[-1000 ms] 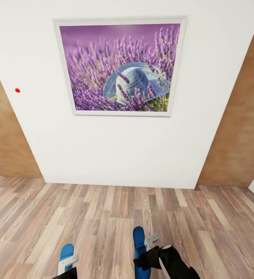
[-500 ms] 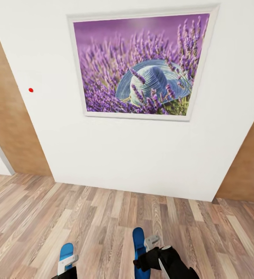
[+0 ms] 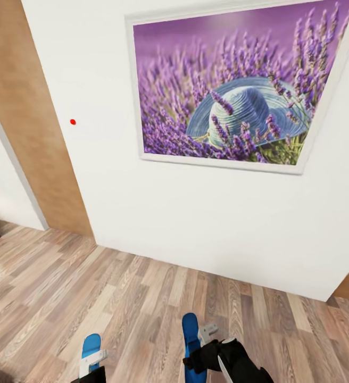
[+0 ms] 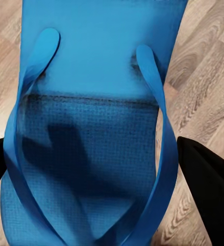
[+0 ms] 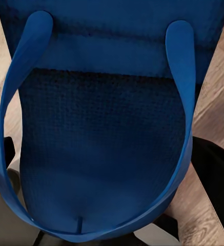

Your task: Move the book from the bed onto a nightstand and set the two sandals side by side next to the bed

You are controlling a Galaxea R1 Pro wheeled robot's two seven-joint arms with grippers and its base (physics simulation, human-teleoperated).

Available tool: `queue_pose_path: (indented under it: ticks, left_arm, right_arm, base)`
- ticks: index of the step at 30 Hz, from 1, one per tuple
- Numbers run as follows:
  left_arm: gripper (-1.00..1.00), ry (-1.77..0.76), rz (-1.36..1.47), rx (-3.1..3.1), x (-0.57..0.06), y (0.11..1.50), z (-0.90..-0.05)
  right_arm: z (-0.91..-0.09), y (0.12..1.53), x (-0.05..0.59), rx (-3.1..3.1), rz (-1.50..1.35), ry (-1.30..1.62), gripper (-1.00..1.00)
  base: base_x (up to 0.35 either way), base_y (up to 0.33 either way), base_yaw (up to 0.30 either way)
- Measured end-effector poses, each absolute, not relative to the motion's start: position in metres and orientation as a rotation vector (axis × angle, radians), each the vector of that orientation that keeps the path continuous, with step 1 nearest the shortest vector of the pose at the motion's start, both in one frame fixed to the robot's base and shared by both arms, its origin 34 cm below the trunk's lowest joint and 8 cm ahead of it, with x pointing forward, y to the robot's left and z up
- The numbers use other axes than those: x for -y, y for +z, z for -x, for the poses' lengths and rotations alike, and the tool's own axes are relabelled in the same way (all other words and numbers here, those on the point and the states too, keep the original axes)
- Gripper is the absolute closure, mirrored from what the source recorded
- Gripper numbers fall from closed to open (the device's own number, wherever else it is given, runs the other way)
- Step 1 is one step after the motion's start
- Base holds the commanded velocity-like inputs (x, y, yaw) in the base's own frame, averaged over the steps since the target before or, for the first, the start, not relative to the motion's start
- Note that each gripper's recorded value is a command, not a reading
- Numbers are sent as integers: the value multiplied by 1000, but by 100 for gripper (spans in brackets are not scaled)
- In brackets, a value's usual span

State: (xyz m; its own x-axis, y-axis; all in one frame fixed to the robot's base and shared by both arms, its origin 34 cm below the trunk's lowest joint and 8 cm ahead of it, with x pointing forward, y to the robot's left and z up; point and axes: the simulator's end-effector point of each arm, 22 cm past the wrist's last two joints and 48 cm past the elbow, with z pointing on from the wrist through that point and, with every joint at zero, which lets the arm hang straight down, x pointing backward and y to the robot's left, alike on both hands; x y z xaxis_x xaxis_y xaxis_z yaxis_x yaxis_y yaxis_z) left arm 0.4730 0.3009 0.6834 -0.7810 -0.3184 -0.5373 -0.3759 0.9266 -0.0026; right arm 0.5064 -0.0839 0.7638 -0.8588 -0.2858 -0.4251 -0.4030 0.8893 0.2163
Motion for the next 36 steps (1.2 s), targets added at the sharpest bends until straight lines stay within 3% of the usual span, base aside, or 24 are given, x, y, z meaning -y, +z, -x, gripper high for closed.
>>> queue_pose_path:
  ticks: [16, 36]
  left_arm:
    - [100, 141, 495, -2535, -300, 683, -472]
    - [100, 142, 493, -2534, -300, 683, -473]
  right_arm:
    - [-506, 763, 83, -2670, 514, 422, 100]
    - [-505, 763, 83, -2671, 514, 423, 100]
  base:
    - [228, 0, 279]
    - [20, 0, 279]
